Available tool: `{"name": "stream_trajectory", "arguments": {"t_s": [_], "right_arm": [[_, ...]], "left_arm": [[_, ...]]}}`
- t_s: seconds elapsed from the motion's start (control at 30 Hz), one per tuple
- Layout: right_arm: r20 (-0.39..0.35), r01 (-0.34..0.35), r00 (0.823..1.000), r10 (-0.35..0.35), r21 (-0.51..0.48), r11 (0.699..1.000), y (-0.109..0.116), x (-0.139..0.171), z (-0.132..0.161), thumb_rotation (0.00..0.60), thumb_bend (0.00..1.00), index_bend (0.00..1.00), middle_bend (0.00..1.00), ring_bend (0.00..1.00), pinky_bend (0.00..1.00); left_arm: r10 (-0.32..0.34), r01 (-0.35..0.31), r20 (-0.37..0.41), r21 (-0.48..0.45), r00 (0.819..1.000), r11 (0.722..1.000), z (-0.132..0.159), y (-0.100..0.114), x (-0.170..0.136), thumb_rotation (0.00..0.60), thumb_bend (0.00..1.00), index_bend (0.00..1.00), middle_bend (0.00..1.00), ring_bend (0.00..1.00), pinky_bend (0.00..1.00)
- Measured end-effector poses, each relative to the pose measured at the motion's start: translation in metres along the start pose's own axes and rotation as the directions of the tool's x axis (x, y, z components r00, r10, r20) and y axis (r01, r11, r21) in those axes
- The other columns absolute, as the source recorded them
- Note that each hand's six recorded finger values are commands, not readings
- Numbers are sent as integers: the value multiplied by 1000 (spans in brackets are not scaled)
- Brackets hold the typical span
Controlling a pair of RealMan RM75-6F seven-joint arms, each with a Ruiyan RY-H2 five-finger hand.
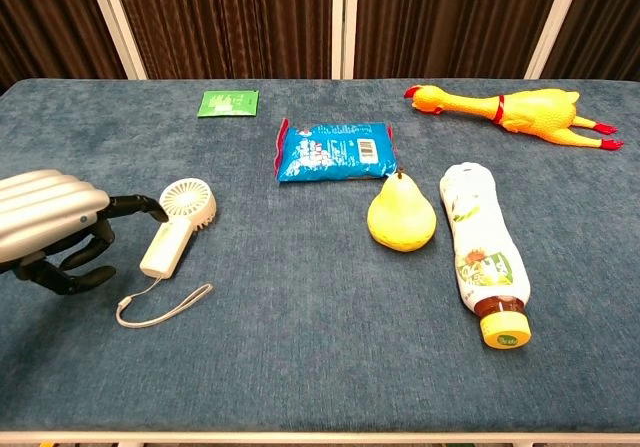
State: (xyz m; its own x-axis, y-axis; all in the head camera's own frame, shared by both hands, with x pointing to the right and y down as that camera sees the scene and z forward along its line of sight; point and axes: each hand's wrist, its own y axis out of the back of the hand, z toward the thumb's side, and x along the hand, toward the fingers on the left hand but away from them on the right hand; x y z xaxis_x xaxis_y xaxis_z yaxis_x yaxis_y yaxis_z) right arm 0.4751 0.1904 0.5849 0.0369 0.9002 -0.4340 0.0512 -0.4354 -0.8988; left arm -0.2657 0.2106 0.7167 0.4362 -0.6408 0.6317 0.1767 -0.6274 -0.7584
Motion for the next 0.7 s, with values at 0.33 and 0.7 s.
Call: {"name": "stream_trajectory", "arguments": {"t_s": [0.33,0.7], "right_arm": [[4,-2,1000,2,0,1000,1,0,-1,600,327,0,0,0,0],[6,-3,1000,4,-1,1000,0,-1,-2,600,327,0,0,0,0]], "left_arm": [[0,0,-1,8,1000,1000,1,3,6,600,410,176,799,812,856],[-7,7,0,15,1000,1000,2,1,6,600,409,175,798,812,853]]}}
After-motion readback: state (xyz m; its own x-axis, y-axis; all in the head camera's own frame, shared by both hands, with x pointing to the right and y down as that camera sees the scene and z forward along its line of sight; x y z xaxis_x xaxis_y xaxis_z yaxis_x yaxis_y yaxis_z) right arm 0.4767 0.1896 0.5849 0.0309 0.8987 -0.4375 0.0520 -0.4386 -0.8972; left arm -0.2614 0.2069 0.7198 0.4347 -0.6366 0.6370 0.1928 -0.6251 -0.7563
